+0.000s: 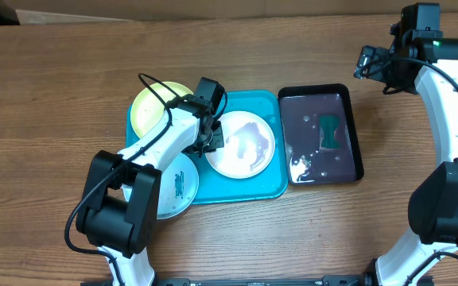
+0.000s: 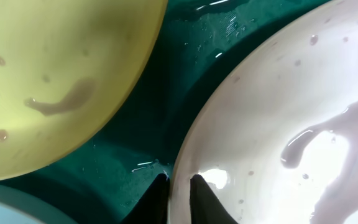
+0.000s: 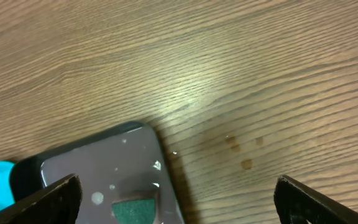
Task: Clean dirty plates on tray and stack at the side
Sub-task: 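Release the sponge and raise the right gripper to the upper right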
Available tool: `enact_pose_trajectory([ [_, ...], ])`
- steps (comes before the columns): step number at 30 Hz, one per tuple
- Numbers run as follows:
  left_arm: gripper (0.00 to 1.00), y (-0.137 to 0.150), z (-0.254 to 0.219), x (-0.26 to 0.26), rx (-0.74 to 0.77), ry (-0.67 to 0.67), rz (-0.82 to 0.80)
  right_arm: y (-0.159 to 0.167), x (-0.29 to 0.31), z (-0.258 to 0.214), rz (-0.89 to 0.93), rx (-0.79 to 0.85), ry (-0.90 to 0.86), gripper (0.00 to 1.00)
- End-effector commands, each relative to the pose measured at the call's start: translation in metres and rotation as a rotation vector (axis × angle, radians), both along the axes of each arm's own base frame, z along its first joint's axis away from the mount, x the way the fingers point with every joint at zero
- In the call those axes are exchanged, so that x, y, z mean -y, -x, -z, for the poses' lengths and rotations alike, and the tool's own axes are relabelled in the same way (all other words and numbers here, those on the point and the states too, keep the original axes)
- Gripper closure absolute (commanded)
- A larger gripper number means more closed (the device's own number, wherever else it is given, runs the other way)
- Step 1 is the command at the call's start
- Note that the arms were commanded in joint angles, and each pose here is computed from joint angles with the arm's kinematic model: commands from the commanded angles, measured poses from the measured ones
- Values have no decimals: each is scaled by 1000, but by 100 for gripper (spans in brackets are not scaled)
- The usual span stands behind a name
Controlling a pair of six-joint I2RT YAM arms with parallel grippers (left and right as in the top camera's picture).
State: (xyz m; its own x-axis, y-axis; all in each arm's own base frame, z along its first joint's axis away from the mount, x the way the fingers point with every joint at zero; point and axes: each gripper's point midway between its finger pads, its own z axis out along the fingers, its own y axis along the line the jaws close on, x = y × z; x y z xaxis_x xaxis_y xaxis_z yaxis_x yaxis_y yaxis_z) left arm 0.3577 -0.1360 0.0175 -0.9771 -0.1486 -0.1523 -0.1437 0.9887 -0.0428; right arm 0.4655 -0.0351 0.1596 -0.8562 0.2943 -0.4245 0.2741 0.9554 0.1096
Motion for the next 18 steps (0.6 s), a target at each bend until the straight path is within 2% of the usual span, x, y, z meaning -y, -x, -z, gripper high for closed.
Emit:
enact_pose_trajectory([
  [1,89,7,7,1,-22,-9,-18,-4,-1,-15,-1,42,4,0],
  [3,95,8,8,1,-26,-10,-23,-4,-1,-15,-1,42,4,0],
  [6,96,11,9,0,-38,-12,-46,-4,-1,-15,-2,42,4,0],
  [14,89,24,24,-6,-64,-20,-70,-4,-2,-15,-2,42,4,0],
  [18,91,26,25,-7,-69,-23,-68,-4,-2,-15,-2,42,4,0],
])
